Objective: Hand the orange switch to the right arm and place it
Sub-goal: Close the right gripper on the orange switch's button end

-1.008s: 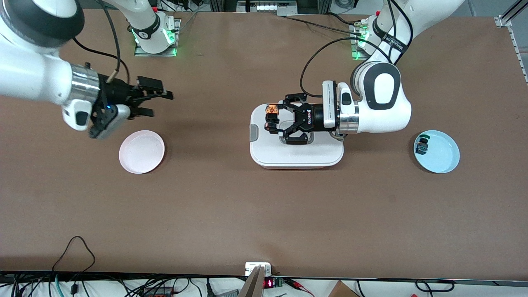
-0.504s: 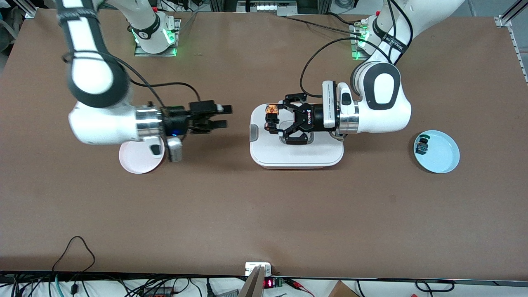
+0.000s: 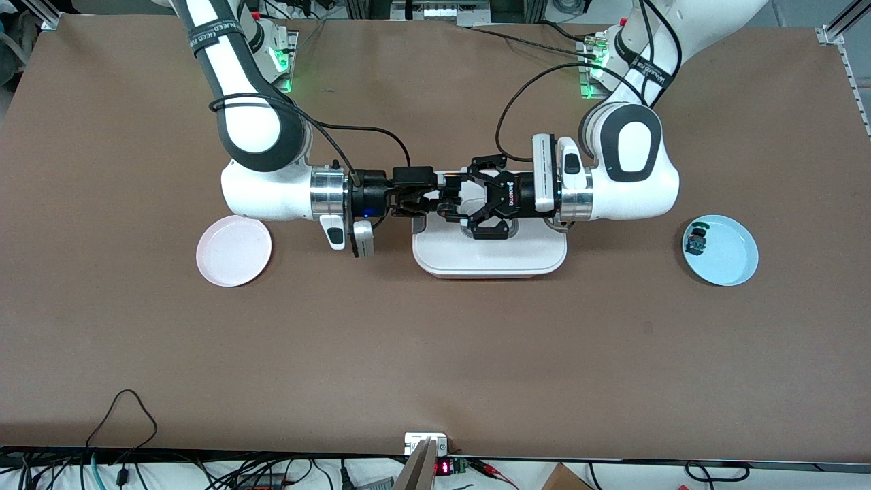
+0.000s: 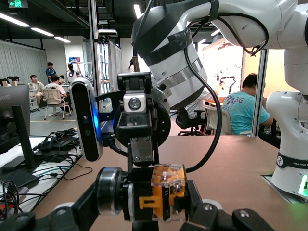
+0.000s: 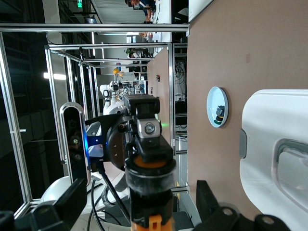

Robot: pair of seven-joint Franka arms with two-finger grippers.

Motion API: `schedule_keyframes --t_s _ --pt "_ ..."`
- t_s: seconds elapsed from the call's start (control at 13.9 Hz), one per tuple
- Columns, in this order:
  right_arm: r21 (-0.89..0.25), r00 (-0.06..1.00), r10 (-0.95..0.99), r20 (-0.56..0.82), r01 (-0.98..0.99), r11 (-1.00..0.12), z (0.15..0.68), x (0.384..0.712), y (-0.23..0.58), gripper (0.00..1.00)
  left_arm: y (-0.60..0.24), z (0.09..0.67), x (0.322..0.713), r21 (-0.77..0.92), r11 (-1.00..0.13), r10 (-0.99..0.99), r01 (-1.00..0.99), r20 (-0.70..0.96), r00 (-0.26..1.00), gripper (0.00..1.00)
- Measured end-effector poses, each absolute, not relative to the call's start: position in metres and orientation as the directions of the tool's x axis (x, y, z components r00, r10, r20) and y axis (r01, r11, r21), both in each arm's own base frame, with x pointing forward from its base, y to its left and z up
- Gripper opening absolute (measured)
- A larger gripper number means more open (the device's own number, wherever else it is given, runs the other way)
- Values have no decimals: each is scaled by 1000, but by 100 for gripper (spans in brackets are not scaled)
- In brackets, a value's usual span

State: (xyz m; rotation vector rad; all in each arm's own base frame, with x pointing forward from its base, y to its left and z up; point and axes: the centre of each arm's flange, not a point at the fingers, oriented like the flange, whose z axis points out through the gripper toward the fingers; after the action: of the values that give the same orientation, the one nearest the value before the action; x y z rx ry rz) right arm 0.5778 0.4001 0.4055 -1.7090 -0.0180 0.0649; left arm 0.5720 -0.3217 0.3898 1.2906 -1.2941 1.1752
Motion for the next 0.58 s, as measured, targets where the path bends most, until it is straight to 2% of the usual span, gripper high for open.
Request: schedule_keyframes --t_s 0.58 --pt "-987 998 55 -4 5 -158 394 568 406 87 -322 388 574 -13 -22 -91 -1000 996 -11 74"
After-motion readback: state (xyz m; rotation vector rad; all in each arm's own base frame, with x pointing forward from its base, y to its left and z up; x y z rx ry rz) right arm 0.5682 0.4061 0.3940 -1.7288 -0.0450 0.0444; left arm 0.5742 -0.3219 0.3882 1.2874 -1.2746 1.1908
